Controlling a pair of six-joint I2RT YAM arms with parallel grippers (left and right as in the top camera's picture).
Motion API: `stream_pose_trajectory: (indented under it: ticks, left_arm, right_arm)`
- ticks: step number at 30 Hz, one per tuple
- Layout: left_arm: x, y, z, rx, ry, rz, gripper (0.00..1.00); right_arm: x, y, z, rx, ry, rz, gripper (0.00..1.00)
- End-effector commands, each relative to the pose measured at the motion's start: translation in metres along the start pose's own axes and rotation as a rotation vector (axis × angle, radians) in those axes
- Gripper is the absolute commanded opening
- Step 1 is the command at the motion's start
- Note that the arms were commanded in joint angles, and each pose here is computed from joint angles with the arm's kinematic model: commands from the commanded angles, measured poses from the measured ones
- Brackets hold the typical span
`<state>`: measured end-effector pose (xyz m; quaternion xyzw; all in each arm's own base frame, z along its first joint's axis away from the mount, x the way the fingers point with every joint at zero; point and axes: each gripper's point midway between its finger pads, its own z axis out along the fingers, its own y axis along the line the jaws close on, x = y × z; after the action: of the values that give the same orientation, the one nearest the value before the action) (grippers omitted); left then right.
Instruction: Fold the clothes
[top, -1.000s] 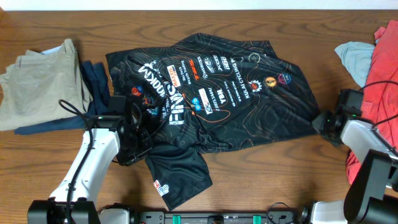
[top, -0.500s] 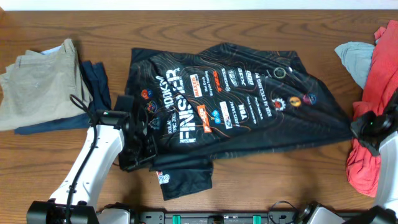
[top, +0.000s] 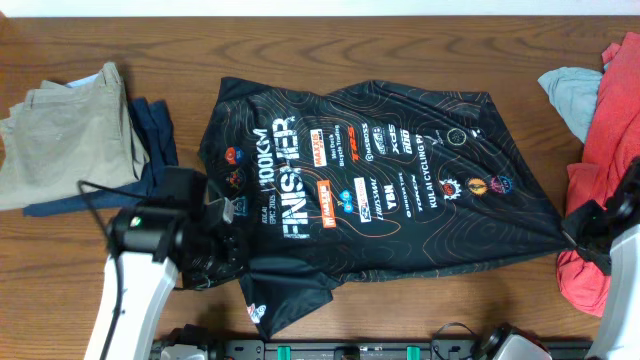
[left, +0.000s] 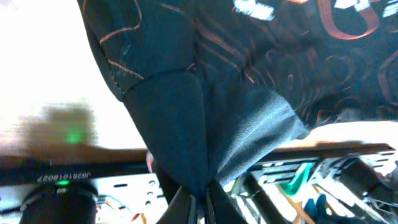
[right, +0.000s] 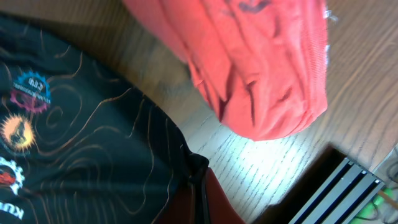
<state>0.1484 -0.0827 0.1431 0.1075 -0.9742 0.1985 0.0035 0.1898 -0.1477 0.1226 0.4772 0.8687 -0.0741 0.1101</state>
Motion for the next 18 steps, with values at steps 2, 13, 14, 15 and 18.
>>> stream_pose_trajectory:
  ticks: [2,13,14,15,18]
  left_arm:
    - [-0.009,-0.007,-0.021,0.027,-0.135,0.022,0.06]
    - [-0.062,0.019,-0.037,-0.118,-0.402,-0.162,0.06]
    - [-0.069,0.022,-0.039,-0.135,-0.432,-0.182,0.06]
    - [-0.077,0.024,-0.041,-0.150,-0.463,-0.200,0.06]
    - [-0.095,0.022,-0.040,-0.146,-0.504,-0.203,0.06]
  right_arm:
    - [-0.018,-0.004,-0.022,-0.022,-0.093,0.003,0.01]
    - [-0.031,0.043,-0.022,-0.213,-0.117,-0.130,0.01]
    - [-0.032,0.048,-0.019,-0.228,-0.110,-0.135,0.01]
    - [-0.032,0.053,-0.015,-0.242,-0.098,-0.143,0.01]
    - [-0.032,0.065,-0.004,-0.253,-0.074,-0.170,0.01]
